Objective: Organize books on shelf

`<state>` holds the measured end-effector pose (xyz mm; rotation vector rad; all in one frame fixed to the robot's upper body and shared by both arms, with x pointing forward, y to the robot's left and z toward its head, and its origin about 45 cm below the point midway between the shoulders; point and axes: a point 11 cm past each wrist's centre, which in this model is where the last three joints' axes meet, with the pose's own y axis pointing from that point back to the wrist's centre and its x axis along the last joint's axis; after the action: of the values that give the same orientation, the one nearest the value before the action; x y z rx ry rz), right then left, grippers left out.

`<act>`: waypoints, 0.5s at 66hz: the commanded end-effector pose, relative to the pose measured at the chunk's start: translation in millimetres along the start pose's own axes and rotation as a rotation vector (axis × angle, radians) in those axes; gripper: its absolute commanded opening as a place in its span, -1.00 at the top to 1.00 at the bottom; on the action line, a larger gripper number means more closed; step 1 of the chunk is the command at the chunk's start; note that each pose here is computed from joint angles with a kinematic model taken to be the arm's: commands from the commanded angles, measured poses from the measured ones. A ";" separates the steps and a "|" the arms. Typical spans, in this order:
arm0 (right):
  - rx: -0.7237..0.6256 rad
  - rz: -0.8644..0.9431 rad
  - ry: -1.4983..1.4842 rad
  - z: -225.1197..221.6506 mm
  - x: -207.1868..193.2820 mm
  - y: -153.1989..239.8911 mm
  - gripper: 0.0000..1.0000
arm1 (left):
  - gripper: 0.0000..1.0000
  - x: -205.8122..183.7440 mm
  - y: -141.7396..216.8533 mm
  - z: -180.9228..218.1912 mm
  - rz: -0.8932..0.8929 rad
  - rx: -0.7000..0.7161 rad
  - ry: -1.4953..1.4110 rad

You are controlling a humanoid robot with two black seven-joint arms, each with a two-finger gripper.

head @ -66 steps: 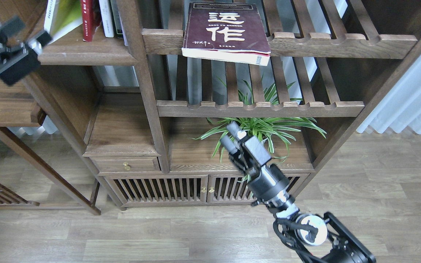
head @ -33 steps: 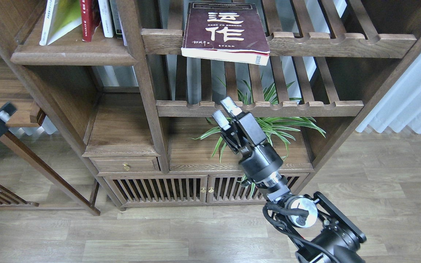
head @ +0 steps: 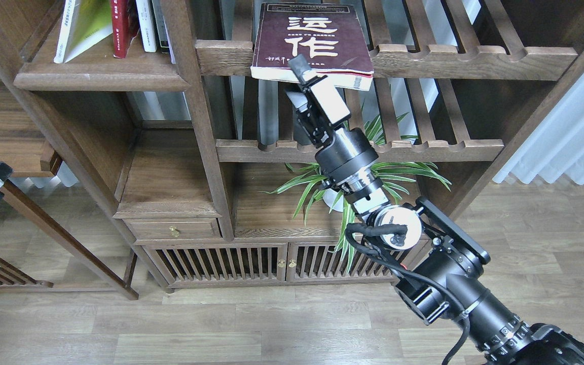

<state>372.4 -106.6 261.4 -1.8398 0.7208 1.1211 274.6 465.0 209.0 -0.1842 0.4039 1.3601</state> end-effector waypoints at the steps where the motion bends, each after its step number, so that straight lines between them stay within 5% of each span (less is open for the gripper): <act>1: 0.022 0.022 0.006 -4.9 2.0 -0.9 -0.96 | -0.96 -0.3 -0.2 -0.3 -0.001 0.000 0.002; 33: 0.065 0.061 0.044 -19.9 -5.9 -19.6 -0.58 | -0.96 -5.1 -4.4 -13.2 -0.007 0.025 0.038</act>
<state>392.1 -114.3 279.6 -1.8052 0.8093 1.0783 275.6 457.1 200.6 -0.1902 0.4391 1.3496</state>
